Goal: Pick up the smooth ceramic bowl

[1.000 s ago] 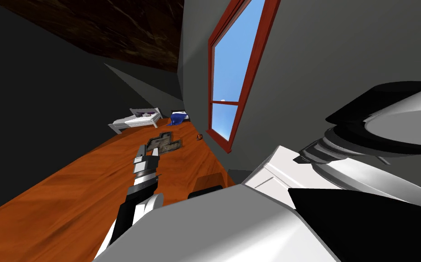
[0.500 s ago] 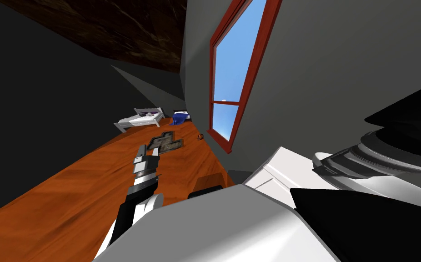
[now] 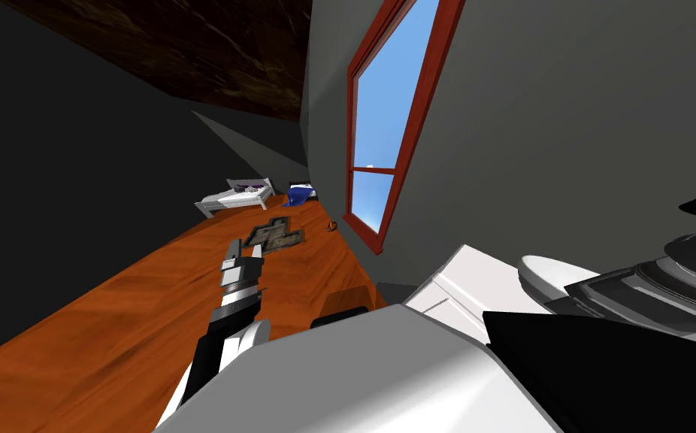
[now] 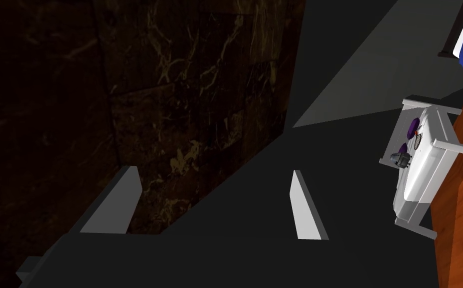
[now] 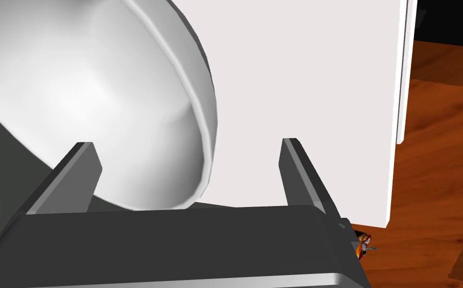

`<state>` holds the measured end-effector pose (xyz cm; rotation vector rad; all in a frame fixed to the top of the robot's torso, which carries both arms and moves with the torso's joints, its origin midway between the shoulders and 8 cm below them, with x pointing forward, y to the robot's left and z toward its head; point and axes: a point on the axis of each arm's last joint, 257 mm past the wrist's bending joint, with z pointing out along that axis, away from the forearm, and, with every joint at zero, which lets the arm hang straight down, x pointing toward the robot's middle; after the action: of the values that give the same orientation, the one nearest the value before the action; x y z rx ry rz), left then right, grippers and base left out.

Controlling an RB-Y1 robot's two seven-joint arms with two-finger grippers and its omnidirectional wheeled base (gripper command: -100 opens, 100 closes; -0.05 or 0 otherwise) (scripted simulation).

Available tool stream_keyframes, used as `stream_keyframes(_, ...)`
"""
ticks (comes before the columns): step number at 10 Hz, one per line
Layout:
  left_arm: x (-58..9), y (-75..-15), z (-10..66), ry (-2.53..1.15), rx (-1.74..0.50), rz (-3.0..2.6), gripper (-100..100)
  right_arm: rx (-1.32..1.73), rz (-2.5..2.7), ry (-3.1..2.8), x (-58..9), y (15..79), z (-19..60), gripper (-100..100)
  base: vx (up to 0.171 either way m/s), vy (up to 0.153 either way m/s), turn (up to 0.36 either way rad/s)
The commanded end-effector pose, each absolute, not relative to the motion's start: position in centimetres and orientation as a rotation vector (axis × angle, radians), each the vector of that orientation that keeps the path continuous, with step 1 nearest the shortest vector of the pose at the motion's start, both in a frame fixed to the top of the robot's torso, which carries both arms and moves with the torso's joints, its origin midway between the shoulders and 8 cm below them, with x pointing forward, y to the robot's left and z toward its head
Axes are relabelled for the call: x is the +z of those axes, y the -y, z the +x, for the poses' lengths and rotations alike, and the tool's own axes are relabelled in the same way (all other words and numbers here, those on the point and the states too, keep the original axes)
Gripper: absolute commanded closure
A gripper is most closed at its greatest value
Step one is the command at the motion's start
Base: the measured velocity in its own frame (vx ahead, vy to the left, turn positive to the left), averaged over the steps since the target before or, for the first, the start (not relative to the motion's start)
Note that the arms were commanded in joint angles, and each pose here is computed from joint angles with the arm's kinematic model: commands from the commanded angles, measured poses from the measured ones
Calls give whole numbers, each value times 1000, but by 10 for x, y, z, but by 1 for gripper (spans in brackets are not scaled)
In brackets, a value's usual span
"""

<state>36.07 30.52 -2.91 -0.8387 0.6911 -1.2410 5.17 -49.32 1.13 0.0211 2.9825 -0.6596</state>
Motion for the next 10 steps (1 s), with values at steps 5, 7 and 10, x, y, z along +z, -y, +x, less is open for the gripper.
stream_keyframes(5,-29,-305,361,-691,-1241,-839,0,-668,116,-2994,1,497,53,-100,-54,-14,126)
stream_keyframes(7,-29,-305,361,-691,-1241,-839,0,-671,154,-2998,-3,499,54,-100,-63,-4,125)
stream_keyframes(10,-29,-305,361,-691,-1241,-839,0,-675,210,-3001,-10,501,55,-100,-62,-8,135)
